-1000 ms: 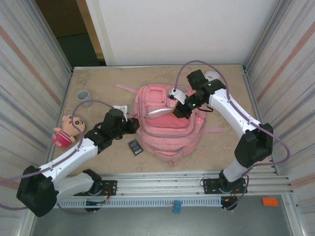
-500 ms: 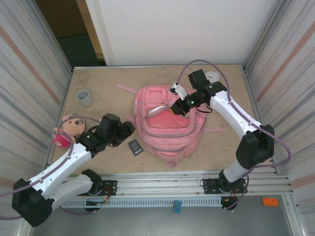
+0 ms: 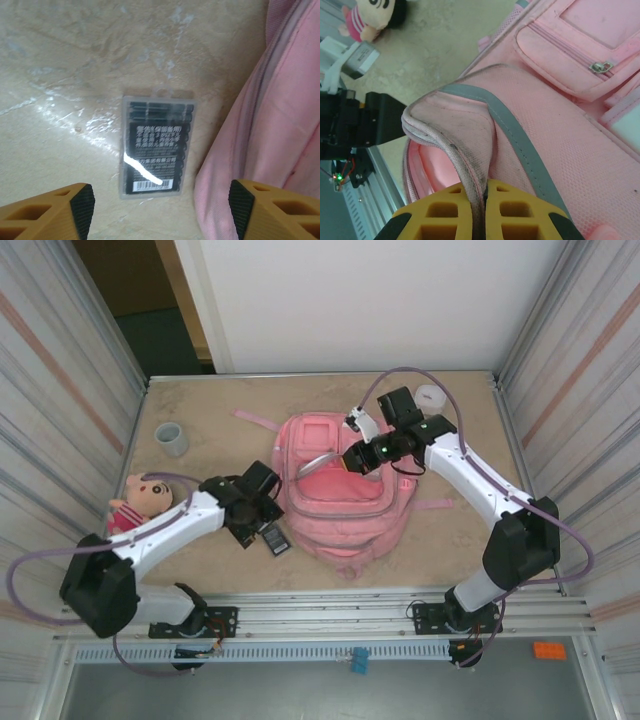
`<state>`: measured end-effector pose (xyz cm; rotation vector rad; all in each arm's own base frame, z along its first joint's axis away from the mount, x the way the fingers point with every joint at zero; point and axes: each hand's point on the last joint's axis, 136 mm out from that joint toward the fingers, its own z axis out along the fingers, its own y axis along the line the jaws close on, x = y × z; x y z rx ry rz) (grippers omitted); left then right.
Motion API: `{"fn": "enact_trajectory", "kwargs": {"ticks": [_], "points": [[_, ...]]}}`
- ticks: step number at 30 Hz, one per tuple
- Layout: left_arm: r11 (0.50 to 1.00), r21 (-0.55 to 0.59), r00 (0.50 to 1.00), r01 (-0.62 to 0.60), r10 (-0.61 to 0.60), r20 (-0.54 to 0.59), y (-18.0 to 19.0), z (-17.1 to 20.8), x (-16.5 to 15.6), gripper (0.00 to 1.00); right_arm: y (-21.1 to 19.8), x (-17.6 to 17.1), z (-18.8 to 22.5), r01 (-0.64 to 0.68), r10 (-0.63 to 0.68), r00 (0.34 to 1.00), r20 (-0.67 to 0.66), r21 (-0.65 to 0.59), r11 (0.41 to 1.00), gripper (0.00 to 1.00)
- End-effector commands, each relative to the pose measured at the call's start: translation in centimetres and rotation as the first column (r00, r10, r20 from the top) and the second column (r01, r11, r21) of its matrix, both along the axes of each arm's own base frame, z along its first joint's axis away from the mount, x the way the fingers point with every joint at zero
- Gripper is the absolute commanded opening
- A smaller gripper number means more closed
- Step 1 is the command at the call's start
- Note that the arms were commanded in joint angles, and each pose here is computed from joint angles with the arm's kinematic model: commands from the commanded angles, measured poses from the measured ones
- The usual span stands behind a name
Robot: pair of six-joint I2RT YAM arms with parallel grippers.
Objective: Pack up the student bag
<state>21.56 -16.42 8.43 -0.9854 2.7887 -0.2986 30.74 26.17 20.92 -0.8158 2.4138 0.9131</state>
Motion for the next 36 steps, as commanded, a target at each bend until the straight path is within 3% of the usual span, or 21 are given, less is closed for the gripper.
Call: {"fn": "enact_trajectory", "kwargs": {"ticks": [1,7,20,30,36], "points": [[0.996,0.074,0.998,0.041,-0.038,-0.04,0.4,-0.8,0.0,0.75,0.4,-0.2,1.6,0.02,-0.022,0.999,0.03,0.041,0.999,0.0],[0.994,0.1,0.994,0.043,-0.032,-0.105,0.3,-3.1,-0.1,0.76,-1.8,-0.6,1.3,0.086,-0.085,0.996,0.038,-0.012,0.996,0.0],[0.995,0.075,0.982,0.072,-0.058,-0.178,-1.5,-6.1,0.6,0.78,-3.9,-0.9,1.7,0.165,-0.166,0.983,0.078,0.023,0.986,0.0],[0.997,0.081,0.975,0.014,0.004,-0.224,-0.7,-7.3,-1.0,0.54,-5.0,-1.0,2.0,0.197,-0.199,0.976,0.093,0.032,0.98,0.0],[0.996,0.067,0.982,-0.062,0.073,-0.175,0.4,-5.5,-1.8,0.47,-4.5,-1.0,2.4,0.186,-0.192,0.976,0.098,0.075,0.98,0.0]]}}
